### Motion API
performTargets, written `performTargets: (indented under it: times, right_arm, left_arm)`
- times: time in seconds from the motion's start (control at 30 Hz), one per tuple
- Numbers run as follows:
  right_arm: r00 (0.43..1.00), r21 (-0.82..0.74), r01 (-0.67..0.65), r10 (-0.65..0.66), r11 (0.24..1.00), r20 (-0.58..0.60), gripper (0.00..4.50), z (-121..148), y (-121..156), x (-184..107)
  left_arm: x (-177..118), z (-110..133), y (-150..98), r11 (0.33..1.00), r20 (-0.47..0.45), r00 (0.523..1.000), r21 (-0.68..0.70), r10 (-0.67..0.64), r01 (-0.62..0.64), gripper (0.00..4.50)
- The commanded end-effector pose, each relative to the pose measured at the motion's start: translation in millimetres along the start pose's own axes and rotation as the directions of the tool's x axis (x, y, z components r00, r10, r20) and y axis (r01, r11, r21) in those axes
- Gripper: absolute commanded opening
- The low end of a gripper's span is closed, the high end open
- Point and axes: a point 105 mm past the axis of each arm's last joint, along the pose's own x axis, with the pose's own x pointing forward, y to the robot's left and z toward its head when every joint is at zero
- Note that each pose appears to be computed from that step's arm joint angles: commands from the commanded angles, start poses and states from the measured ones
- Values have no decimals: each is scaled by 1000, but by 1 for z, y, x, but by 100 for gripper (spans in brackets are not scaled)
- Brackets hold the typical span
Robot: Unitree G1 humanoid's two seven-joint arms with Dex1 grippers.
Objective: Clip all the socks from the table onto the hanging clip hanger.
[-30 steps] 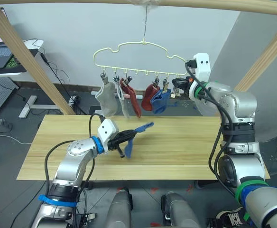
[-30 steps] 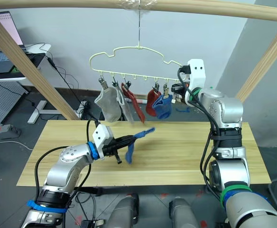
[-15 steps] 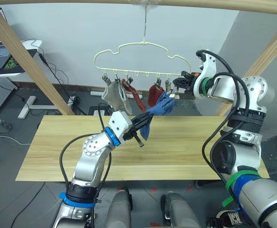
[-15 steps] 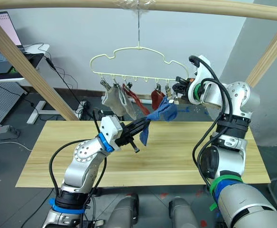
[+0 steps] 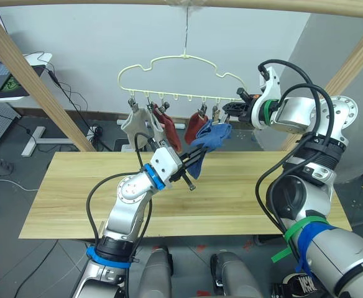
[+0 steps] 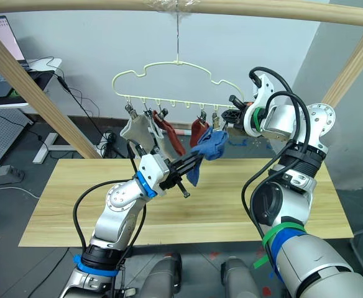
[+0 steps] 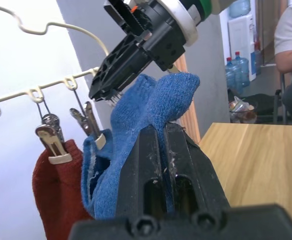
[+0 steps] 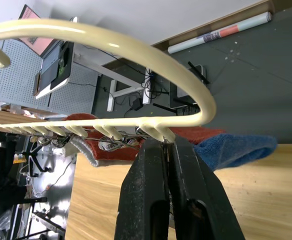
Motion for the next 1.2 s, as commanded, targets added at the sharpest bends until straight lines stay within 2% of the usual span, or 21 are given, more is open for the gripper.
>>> performTargets:
  times: [0.03,0.57,0.97,1.2]
  right_arm:
    - [999,-14,-10,10,1000,36,0,9,7,-5]
    - [1000,-16,-10,11,1000,26,0,6,7,-5]
    - [999,-6,0,0,1000,34,0,8,3,-3]
    - [999,-13,-9,9,1000,30,0,8,7,-4]
  left_arm:
    - [-1,15,-6,999,55,998,21,-28,27,3]
    - [-3,16,-15,998,59,997,28,-58,57,3]
    - [-4,18,-12,998,60,997,41,-55,52,3]
    - [-1,25,2,989,98,995,144,2,-16,3]
